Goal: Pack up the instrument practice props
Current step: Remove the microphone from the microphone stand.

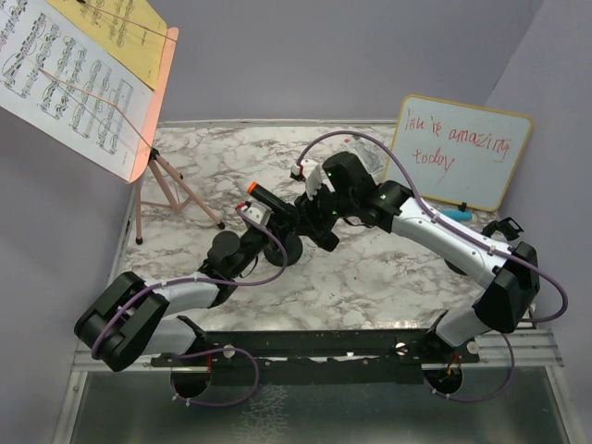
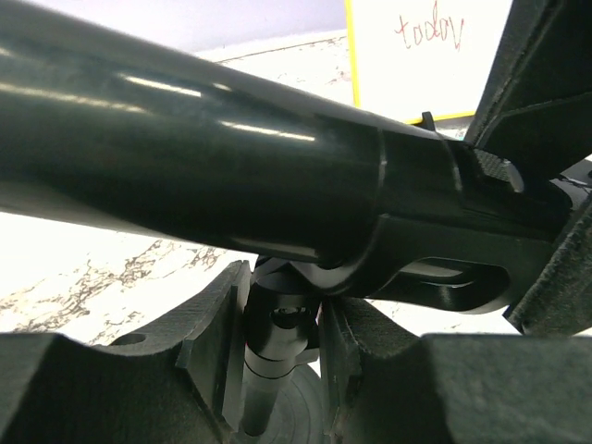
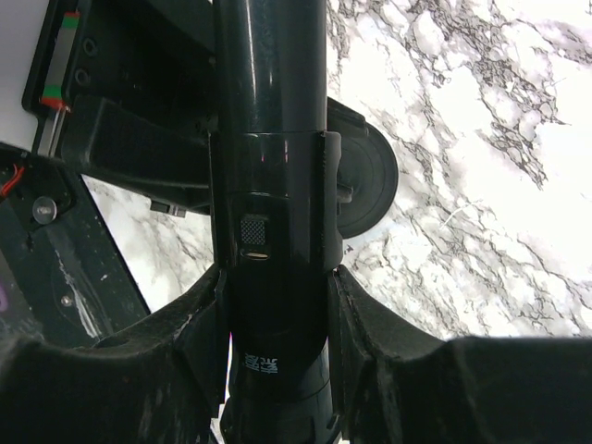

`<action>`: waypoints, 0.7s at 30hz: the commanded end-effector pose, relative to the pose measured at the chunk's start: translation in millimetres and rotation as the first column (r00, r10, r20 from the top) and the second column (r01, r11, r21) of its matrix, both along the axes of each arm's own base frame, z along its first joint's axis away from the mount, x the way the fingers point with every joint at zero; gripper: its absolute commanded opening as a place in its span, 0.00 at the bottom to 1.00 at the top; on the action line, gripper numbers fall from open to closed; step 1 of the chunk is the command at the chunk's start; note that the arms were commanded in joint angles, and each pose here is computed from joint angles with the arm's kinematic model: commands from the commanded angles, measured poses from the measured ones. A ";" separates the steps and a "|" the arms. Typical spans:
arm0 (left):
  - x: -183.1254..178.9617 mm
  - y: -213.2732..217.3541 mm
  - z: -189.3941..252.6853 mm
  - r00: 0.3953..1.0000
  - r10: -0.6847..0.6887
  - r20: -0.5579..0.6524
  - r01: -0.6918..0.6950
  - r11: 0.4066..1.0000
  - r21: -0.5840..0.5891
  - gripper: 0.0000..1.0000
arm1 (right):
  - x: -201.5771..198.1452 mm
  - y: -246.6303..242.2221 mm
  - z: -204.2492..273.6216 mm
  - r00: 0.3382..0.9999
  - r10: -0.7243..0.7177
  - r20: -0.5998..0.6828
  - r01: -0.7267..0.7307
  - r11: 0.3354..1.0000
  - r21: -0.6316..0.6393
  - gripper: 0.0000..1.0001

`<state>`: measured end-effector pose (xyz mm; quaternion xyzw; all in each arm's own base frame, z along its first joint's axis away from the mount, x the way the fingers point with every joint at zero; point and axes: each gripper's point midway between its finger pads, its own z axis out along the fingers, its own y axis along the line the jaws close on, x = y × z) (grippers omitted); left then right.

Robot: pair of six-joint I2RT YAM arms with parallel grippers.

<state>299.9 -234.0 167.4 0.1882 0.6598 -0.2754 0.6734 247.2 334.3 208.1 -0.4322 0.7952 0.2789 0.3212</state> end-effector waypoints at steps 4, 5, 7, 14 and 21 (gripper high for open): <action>37.1 88.4 -18.3 0.906 0.417 -0.066 -0.417 0.909 0.018 0.00 | -69.3 -65.9 -43.9 0.975 0.017 -0.222 -0.064 0.976 -0.207 0.00; 37.1 90.7 -17.9 0.903 0.425 -0.065 -0.425 0.905 0.016 0.00 | -71.9 -67.9 -45.8 0.974 0.019 -0.225 -0.067 0.976 -0.207 0.00; 37.0 95.1 -16.1 0.897 0.438 -0.066 -0.438 0.899 0.008 0.00 | -77.7 -71.1 -49.1 0.971 0.029 -0.236 -0.079 0.976 -0.205 0.00; 36.3 107.7 -11.1 0.877 0.476 -0.069 -0.478 0.878 -0.019 0.00 | -84.8 -78.3 -57.9 0.970 0.021 -0.242 -0.072 0.976 -0.206 0.01; 36.5 113.7 -10.0 0.869 0.490 -0.068 -0.492 0.870 -0.023 0.00 | -84.3 -81.4 -62.2 0.973 0.007 -0.232 -0.057 0.976 -0.209 0.00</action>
